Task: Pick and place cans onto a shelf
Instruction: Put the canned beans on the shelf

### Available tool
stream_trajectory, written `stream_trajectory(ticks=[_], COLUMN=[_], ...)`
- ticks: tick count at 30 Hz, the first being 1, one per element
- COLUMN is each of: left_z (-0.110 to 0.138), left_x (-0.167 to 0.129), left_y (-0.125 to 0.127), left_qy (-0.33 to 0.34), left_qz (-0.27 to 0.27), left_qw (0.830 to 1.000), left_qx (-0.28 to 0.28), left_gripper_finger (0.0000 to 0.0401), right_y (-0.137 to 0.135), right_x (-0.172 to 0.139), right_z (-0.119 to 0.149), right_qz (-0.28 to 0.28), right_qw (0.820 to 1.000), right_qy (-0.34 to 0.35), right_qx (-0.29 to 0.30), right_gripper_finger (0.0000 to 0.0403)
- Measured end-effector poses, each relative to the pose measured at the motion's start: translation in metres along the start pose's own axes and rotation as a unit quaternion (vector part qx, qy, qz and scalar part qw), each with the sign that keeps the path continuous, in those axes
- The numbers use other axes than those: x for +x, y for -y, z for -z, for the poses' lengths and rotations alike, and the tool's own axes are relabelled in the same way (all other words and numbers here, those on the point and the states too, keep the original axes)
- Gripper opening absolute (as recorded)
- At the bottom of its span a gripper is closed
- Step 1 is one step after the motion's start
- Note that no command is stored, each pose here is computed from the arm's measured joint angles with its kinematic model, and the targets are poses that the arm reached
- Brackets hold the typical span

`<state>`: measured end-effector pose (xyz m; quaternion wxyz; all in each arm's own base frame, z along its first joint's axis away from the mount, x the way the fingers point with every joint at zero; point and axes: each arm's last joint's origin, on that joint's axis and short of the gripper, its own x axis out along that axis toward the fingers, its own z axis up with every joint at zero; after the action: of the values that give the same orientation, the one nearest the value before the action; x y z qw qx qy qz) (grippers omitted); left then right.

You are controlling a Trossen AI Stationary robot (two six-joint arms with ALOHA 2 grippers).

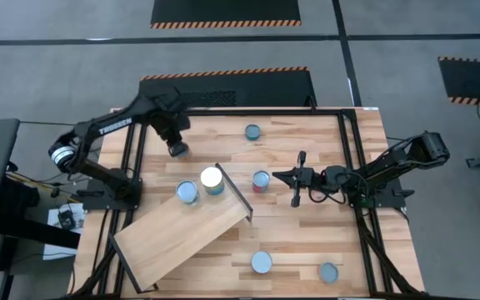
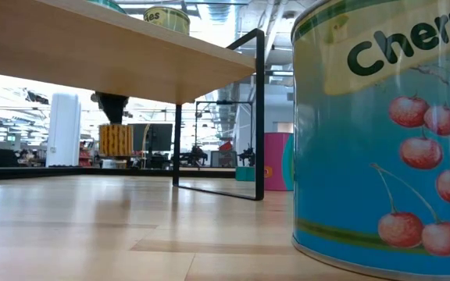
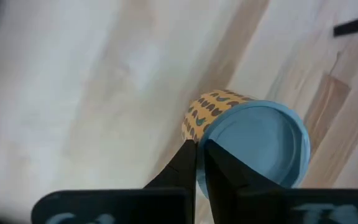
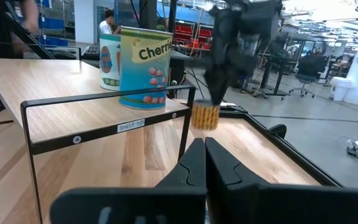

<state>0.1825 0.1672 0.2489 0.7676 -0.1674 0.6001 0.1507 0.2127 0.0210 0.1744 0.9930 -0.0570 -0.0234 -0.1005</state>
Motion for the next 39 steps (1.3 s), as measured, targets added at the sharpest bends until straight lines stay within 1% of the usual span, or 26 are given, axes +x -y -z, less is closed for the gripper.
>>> stream_trajectory(ticks=[3, 7, 11, 14, 16, 17, 19, 21, 27, 30, 37, 39], left_z=[-0.001, 0.007, 0.025, 0.045, 0.054, 0.059, 0.069, 0.076, 0.090, 0.093, 0.098, 0.100], left_x=[-0.030, -0.073, -0.110, -0.124, -0.130, -0.132, -0.136, -0.138, -0.143, -0.144, -0.144, -0.143], left_y=[0.001, 0.009, 0.022, 0.036, 0.043, 0.048, 0.057, 0.065, 0.085, 0.094, 0.116, 0.121], left_qy=[0.012, 0.016, 0.017, -0.003, 0.011, 0.022, 0.038, 0.052, 0.060, 0.054, 0.029, 0.022], left_qz=[-0.023, -0.044, -0.038, -0.026, -0.023, -0.012, 0.030, 0.052, 0.079, 0.101, 0.126, 0.125], left_qw=[1.000, 0.999, 0.999, 0.999, 0.999, 0.999, 0.998, 0.997, 0.995, 0.993, 0.992, 0.992], left_qx=[0.007, 0.012, -0.008, -0.019, -0.027, -0.030, -0.027, -0.026, -0.028, -0.021, 0.002, 0.004], left_gripper_finger=[0.0004, 0.0003, 0.0003, 0.0003, 0.0003, 0.0003, 0.0003, 0.0003, 0.0003, 0.0003, 0.0003, 0.0003], right_y=[0.000, 0.000, 0.000, 0.000, 0.000, 0.000, 0.000, 0.000, 0.001, 0.001, 0.001, 0.001], right_x=[0.000, 0.000, 0.000, 0.000, 0.000, 0.000, 0.000, 0.000, 0.000, 0.000, 0.000, 0.000], right_z=[0.000, 0.000, 0.000, 0.000, 0.000, 0.000, 0.000, 0.000, -0.001, -0.001, -0.001, -0.001], right_qz=[0.000, 0.000, 0.000, 0.000, 0.000, 0.000, 0.001, 0.001, 0.002, 0.001, 0.002, 0.001], right_qw=[1.000, 1.000, 1.000, 1.000, 1.000, 1.000, 1.000, 1.000, 1.000, 1.000, 1.000, 1.000], right_qy=[0.000, 0.001, 0.002, 0.002, 0.002, 0.002, 0.002, 0.002, 0.003, 0.003, 0.002, 0.002], right_qx=[0.001, 0.003, 0.003, 0.004, 0.004, 0.004, 0.005, 0.005, 0.006, 0.005, 0.006, 0.005], right_gripper_finger=[0.0008, 0.0008, 0.0008, 0.0008, 0.0008, 0.0008, 0.0008, 0.0008, 0.0008, 0.0008, 0.0008, 0.0008])
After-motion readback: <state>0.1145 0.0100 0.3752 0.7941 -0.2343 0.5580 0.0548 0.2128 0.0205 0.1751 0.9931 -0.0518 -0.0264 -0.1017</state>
